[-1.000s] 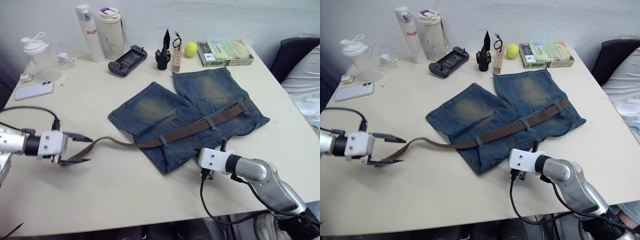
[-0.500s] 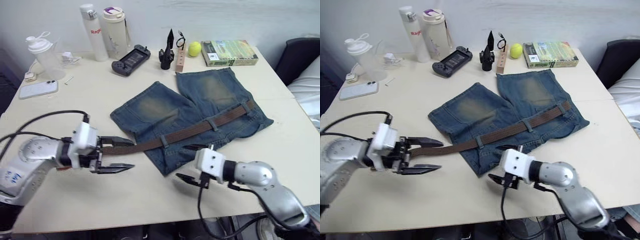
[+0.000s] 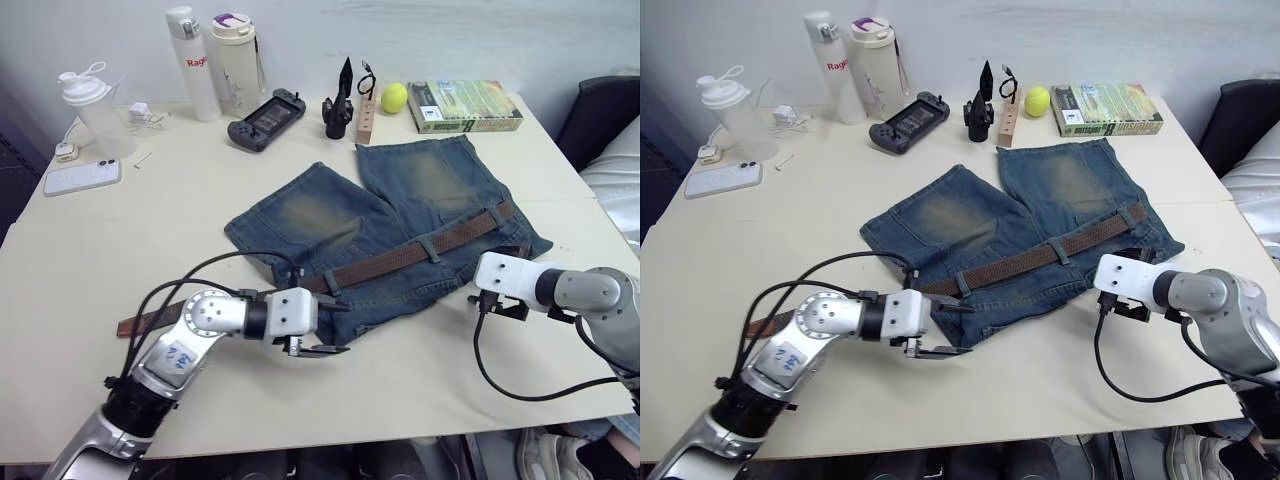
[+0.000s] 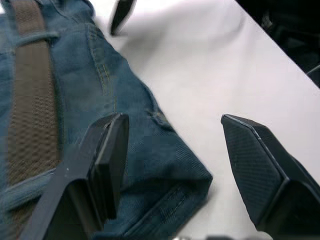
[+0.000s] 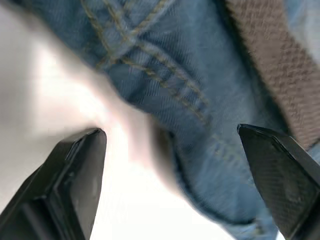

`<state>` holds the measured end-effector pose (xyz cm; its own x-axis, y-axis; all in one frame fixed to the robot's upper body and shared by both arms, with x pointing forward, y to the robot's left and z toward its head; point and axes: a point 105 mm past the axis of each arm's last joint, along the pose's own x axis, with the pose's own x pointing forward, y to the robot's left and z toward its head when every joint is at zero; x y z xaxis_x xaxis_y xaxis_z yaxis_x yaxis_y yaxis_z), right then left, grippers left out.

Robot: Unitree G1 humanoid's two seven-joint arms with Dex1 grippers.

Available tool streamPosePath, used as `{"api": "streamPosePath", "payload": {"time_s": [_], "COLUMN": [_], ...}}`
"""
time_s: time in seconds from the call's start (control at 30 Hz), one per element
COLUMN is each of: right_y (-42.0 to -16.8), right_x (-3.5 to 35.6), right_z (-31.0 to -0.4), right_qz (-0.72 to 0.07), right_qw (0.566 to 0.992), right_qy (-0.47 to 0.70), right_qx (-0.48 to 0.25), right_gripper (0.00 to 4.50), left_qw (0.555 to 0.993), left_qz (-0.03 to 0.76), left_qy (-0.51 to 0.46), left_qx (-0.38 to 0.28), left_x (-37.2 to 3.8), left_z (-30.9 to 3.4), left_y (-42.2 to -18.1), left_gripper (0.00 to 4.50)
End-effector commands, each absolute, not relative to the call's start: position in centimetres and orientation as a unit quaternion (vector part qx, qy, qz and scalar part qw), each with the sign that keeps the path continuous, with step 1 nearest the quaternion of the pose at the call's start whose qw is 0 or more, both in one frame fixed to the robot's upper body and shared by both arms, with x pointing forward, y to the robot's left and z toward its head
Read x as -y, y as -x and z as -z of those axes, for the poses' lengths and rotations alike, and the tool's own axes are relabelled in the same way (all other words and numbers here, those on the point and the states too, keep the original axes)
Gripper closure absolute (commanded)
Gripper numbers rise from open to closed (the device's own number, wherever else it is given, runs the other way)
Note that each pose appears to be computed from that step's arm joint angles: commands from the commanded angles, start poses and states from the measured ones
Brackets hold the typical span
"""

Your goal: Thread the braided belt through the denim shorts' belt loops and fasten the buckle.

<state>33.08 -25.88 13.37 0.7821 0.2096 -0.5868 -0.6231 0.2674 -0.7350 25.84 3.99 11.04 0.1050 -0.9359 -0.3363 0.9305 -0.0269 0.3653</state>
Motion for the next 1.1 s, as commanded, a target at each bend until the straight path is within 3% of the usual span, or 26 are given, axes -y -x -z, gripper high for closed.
{"api": "streamPosePath", "payload": {"time_s": [0.03,0.13,0.17,0.23,0.37,0.4,0.5,0.53,0.6,0.8,0.97,1.1], "right_y": [-33.7,-34.4,-34.6,-34.8,-34.8,-34.7,-34.7,-34.7,-34.7,-33.2,-33.1,-35.3], "right_x": [27.0,27.0,27.1,27.1,26.8,26.7,25.8,25.4,24.0,15.9,12.4,14.1], "right_z": [-11.6,-11.5,-11.5,-11.3,-10.5,-10.4,-10.3,-10.4,-10.9,-12.8,-13.2,-11.9], "right_qz": [-0.245,-0.234,-0.230,-0.223,-0.236,-0.238,-0.246,-0.249,-0.259,-0.339,-0.342,-0.287], "right_qw": [0.761,0.765,0.767,0.774,0.776,0.778,0.785,0.786,0.797,0.812,0.822,0.813], "right_qy": [0.561,0.563,0.563,0.556,0.544,0.540,0.530,0.529,0.515,0.467,0.451,0.498], "right_qx": [-0.212,-0.205,-0.204,-0.205,-0.216,-0.216,-0.207,-0.201,-0.179,-0.083,-0.062,-0.092], "right_gripper": [0.02,0.02,0.00,0.54,2.31,2.86,4.27,4.48,4.48,4.48,4.48,4.48], "left_qw": [0.700,0.702,0.705,0.710,0.719,0.718,0.728,0.731,0.727,0.746,0.755,0.761], "left_qz": [0.663,0.658,0.654,0.642,0.623,0.623,0.615,0.611,0.606,0.507,0.478,0.475], "left_qy": [-0.265,-0.272,-0.274,-0.290,-0.308,-0.310,-0.302,-0.302,-0.317,-0.422,-0.441,-0.436], "left_qx": [-0.007,-0.007,-0.007,-0.002,-0.007,-0.009,-0.029,-0.039,-0.066,-0.092,-0.083,-0.072], "left_x": [-3.2,-3.1,-3.1,-3.3,-4.4,-4.6,-6.5,-7.6,-10.3,-17.7,-19.1,-17.9], "left_z": [-10.3,-9.8,-9.8,-9.9,-9.7,-9.7,-10.0,-10.1,-9.8,-9.9,-10.5,-10.5], "left_y": [-26.3,-26.5,-26.7,-27.3,-28.5,-28.6,-29.3,-29.7,-30.5,-36.2,-38.1,-39.0], "left_gripper": [1.24,1.24,1.77,2.46,4.32,4.50,4.50,4.50,4.50,4.50,4.50,4.50]}}
